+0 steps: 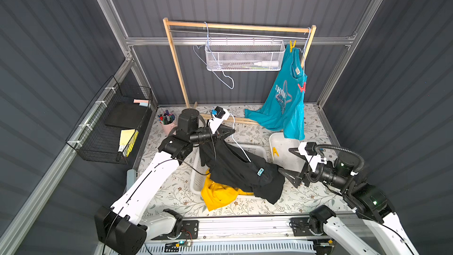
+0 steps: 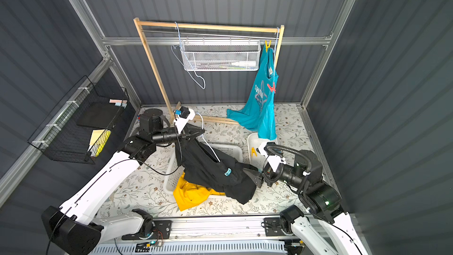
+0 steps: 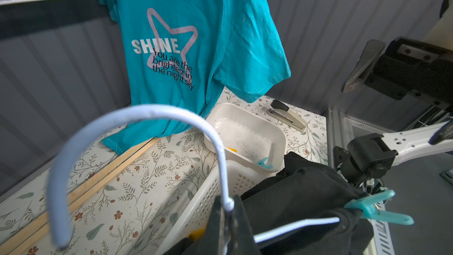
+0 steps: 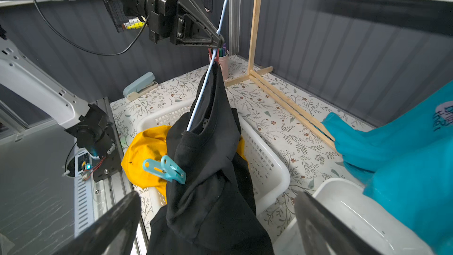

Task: Remove the clothespins securing t-shirts to the hanger
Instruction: Remove the clothespin from the hanger.

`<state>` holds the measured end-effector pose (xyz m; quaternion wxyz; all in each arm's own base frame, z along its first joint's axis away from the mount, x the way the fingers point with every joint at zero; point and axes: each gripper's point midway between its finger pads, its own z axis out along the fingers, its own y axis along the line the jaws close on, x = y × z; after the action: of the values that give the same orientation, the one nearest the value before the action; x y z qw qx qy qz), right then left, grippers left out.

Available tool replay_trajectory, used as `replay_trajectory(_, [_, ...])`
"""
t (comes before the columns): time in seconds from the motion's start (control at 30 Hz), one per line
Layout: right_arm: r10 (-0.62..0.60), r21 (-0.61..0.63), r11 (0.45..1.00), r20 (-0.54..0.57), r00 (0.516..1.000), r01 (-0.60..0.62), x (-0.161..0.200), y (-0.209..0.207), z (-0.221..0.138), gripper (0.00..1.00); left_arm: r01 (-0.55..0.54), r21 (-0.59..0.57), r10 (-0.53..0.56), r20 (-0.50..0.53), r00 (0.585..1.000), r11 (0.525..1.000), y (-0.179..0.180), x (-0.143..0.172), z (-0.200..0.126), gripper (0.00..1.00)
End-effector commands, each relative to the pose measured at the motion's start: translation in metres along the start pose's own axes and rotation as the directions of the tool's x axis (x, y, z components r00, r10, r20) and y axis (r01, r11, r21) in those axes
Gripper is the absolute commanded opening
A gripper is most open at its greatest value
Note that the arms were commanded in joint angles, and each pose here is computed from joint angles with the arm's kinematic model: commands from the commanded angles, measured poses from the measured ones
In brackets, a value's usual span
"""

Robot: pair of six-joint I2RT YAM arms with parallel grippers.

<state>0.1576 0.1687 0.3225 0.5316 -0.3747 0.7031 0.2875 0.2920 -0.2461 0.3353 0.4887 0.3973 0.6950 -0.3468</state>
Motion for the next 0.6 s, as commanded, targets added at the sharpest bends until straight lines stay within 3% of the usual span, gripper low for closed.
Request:
replay_trajectory(0.0, [-0.098,-0.028,0.995,-0.026,0.995,0.097,0.003,0.006,-0.003,0.99,-0.060,-0.064,0.062,0.026,0.998,0.996,0.007,-0.002,-0.006,0.00])
replay_trajectory(0.2, [-0.046,-0.104,0.994,-0.004,0.999,0.045,-0.009,0.011,0.008,0.99,-0.020,-0.202,0.028,0.034,0.999,0.979,0.026,0.010,-0.013,0.00])
replay_trajectory(0.33, [-0.009,-0.149,0.989,-0.053,0.999,0.001,-0.002,0.012,0.025,0.99,0.006,-0.247,0.000,0.026,1.000,0.969,0.035,0.020,-0.012,0.00])
replay_trajectory(0.57, [-0.152,-0.185,0.974,-0.126,0.980,0.128,0.004,0.029,0.054,0.99,0.055,-0.275,-0.050,0.026,0.998,0.960,0.041,0.021,-0.012,0.00])
